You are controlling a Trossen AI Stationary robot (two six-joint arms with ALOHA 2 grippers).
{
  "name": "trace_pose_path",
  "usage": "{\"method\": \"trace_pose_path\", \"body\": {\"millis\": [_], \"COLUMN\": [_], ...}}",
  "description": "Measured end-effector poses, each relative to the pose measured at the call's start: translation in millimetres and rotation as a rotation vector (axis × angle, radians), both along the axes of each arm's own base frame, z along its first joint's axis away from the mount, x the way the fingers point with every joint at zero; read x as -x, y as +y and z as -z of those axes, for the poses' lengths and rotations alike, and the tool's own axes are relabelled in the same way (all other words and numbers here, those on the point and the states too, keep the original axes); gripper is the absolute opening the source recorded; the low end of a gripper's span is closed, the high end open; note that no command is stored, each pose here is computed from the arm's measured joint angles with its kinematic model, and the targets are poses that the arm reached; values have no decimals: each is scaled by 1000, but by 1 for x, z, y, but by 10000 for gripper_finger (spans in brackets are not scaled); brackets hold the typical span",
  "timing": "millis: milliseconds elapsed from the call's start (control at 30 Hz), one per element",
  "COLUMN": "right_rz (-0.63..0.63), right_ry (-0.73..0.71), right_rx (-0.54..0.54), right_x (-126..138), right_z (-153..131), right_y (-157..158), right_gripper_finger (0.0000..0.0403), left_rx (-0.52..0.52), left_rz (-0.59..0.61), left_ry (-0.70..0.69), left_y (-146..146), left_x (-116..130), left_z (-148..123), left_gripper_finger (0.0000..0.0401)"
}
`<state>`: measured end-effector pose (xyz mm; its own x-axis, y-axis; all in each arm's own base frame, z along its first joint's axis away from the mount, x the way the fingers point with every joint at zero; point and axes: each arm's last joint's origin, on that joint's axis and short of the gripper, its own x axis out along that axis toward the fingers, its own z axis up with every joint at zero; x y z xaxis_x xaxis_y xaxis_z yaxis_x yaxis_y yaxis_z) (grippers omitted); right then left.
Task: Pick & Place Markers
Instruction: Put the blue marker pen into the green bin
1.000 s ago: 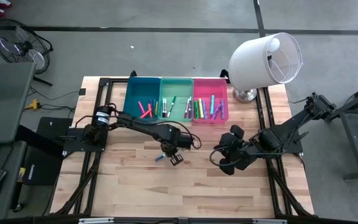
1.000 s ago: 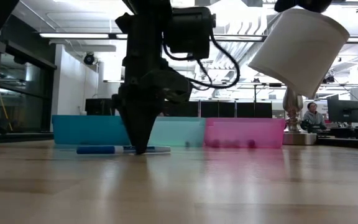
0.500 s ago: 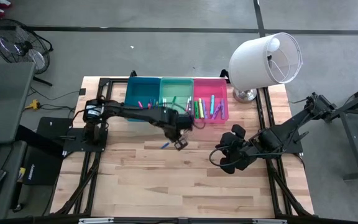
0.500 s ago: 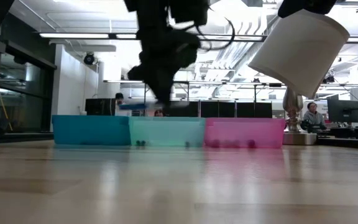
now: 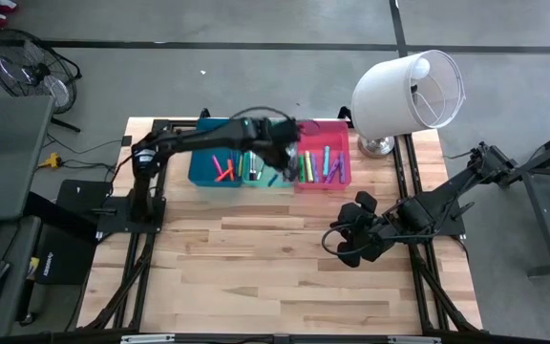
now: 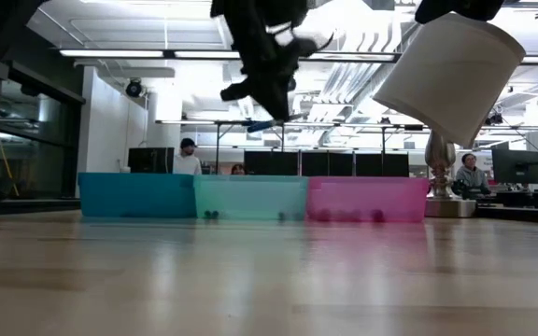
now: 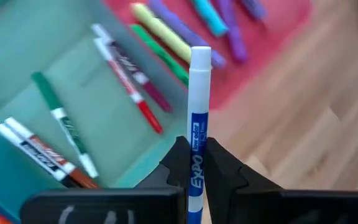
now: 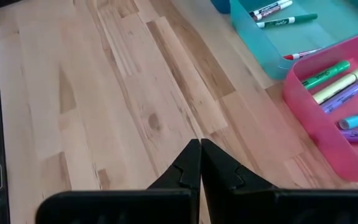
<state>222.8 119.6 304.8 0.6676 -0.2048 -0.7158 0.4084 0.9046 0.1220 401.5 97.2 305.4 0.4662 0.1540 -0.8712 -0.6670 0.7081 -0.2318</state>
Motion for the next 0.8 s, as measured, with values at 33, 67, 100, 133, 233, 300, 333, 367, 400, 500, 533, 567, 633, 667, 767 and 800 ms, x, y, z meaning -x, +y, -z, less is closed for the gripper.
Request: {"method": "trace_pose_path", "body": {"millis": [33,67,100,133,233,300,333,367,400,500,533,567,633,667,767,800], "right_rz": [2,7,13,16,29,40,44,48,49,55,57,63,72,77,89,94], "right_ry": [-1,-3,-6,-8,-17,-24,-27,-28,-29,-33,-34,-35,-32,-33,-24,-23], "right_rx": [-2,-2,-4,-3,1,4,7,7,6,9,7,2,-3,-8,-15,-16], "right_x": [0,0,0,0,0,0,0,0,0,0,0,0,0,0,1,1], "right_z": [0,0,0,0,0,-1,-1,-1,-1,-1,-1,-1,0,0,0,1], "right_y": [0,0,0,0,-1,-1,-1,-1,-1,-1,-1,-1,-2,-2,-2,-2], "right_gripper_finger": [0,0,0,0,0,0,0,0,0,0,0,0,0,0,0,0], "left_rx": [13,19,27,38,57,75,95,114,123,191,214,226,255,272,306,316], "left_rz": [-28,-57,-84,-113,-207,-260,-269,-272,-275,-285,-281,-276,-277,-273,-253,-245], "left_ry": [-3,-5,-10,-18,-27,-29,-16,-17,-33,4,8,-5,7,17,16,13], "left_y": [9,19,29,38,64,80,86,91,97,109,112,114,117,118,118,118], "left_x": [2,5,7,10,15,16,19,20,17,19,18,15,14,14,11,11], "left_z": [1,1,1,0,9,17,21,24,28,44,49,53,61,65,71,71], "left_gripper_finger": [18,18,18,18,18,18,18,18,18,18,18,18,23,32,74,89]}}
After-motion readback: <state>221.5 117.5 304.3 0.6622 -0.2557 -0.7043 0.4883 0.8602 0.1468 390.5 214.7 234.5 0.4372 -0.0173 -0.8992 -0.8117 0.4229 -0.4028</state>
